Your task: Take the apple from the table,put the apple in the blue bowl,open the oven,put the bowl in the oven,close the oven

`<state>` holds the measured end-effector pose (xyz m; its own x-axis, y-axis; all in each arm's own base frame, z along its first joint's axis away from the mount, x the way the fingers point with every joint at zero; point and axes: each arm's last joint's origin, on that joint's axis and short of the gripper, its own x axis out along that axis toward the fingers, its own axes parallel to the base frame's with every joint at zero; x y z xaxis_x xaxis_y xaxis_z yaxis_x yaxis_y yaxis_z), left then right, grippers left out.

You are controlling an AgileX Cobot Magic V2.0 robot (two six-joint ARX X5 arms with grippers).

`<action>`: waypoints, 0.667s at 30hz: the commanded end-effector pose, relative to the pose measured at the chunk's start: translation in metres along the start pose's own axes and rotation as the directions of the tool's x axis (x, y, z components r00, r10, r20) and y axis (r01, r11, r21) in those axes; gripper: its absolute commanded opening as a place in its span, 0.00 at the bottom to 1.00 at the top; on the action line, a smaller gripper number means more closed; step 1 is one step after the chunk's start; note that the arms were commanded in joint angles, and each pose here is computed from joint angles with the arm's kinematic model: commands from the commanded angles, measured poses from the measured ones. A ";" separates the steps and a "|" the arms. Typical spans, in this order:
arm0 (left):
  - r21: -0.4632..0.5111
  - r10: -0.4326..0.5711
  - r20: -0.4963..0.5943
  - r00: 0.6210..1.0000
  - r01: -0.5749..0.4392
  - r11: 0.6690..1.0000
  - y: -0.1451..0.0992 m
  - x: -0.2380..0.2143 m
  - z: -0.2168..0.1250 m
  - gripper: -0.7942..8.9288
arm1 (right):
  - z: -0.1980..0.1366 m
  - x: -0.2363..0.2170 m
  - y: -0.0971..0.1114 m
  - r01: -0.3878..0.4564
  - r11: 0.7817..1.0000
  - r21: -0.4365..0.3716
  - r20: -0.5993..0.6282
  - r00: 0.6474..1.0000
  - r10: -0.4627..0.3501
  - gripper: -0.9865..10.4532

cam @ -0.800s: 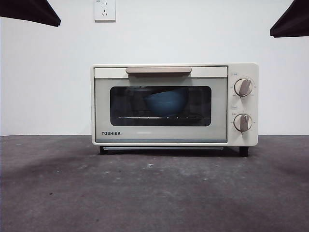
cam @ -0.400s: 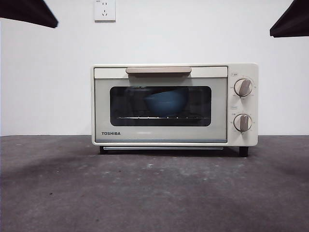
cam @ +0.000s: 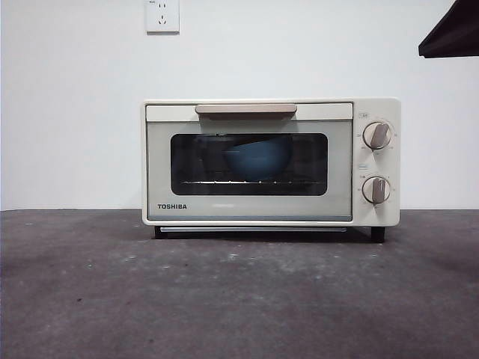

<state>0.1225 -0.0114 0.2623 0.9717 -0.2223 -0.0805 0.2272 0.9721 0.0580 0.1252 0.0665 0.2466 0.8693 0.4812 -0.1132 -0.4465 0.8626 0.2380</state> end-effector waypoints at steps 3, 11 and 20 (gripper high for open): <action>0.032 0.071 0.069 0.995 -0.074 0.997 0.002 -0.016 -0.034 0.09 | 0.002 0.000 0.001 -0.004 1.000 0.006 0.012 1.000 0.004 0.09; 0.020 0.115 0.014 0.993 -0.115 0.993 0.001 -0.027 -0.075 0.09 | 0.002 0.000 0.001 -0.004 1.000 0.006 0.012 1.000 0.004 0.09; -0.011 0.110 -0.086 0.990 -0.112 0.994 0.000 -0.022 -0.109 0.09 | 0.002 0.000 0.001 -0.004 1.000 0.006 0.011 1.000 0.004 0.09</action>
<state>0.0938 0.0011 0.1581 0.9820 -0.1070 -0.1559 0.1175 0.9913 0.0593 0.1252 0.0665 0.2466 0.8693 0.4812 -0.1128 -0.4465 0.8625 0.2384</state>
